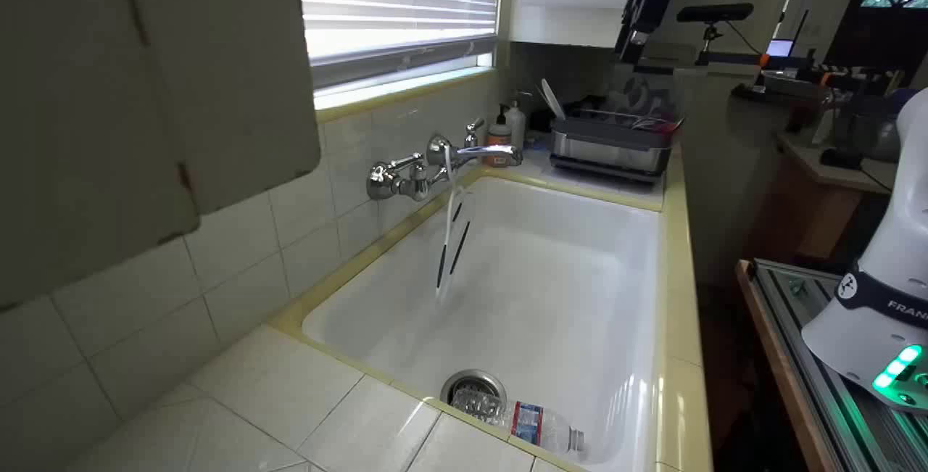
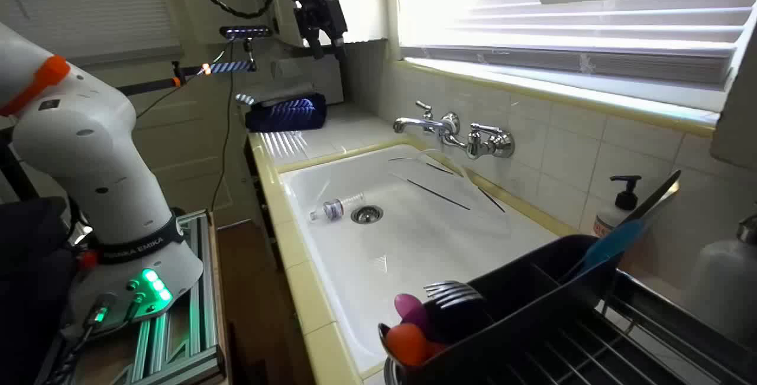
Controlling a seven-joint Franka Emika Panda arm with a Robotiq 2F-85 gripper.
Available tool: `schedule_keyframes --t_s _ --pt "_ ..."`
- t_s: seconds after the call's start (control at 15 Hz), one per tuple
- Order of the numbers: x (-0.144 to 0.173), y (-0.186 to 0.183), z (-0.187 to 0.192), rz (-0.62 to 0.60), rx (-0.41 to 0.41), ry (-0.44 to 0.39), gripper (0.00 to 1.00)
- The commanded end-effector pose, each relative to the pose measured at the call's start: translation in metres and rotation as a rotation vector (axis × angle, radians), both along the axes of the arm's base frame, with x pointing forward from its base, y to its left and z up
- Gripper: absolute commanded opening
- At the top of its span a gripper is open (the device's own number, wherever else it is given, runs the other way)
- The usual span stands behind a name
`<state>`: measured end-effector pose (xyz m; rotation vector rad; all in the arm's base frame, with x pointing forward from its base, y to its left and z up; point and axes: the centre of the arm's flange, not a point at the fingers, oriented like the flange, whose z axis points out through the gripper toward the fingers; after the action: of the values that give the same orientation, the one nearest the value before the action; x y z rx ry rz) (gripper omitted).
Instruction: Take the hanger off the faucet and hang it on the side of the cabinet to the left above the sink
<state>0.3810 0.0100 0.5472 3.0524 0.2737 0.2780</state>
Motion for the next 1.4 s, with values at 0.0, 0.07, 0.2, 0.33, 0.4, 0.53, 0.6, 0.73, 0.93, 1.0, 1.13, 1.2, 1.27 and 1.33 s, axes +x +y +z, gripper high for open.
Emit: schedule_keyframes --t_s 0.0,0.07,0.2,0.33,0.4,0.53,0.6,0.73,0.93,1.0,1.13,1.2,1.27,1.33 --pt "0.000 0.000 0.000 0.000 0.000 0.000 1.00" --pt "0.000 0.000 0.000 0.000 0.000 0.000 1.00" --pt "0.000 0.000 0.000 0.000 0.000 0.000 1.00" --pt "0.000 0.000 0.000 0.000 0.000 0.000 1.00" --pt "0.012 0.004 -0.009 -0.085 0.016 -0.009 1.00" --pt "0.025 0.014 -0.027 -0.193 0.045 -0.023 1.00" --pt "0.031 0.020 -0.034 -0.252 0.052 -0.040 1.00" --pt "0.041 0.039 -0.052 -0.348 0.071 -0.067 1.00" --pt "0.052 0.069 -0.084 -0.462 0.086 -0.131 1.00" --pt "0.054 0.079 -0.094 -0.489 0.103 -0.132 1.00" --pt "0.050 0.074 -0.082 -0.445 0.098 -0.113 1.00" --pt "0.052 0.080 -0.092 -0.459 0.101 -0.106 1.00" --pt "0.053 0.083 -0.098 -0.468 0.102 -0.100 1.00" --pt "0.054 0.084 -0.100 -0.471 0.103 -0.097 1.00"
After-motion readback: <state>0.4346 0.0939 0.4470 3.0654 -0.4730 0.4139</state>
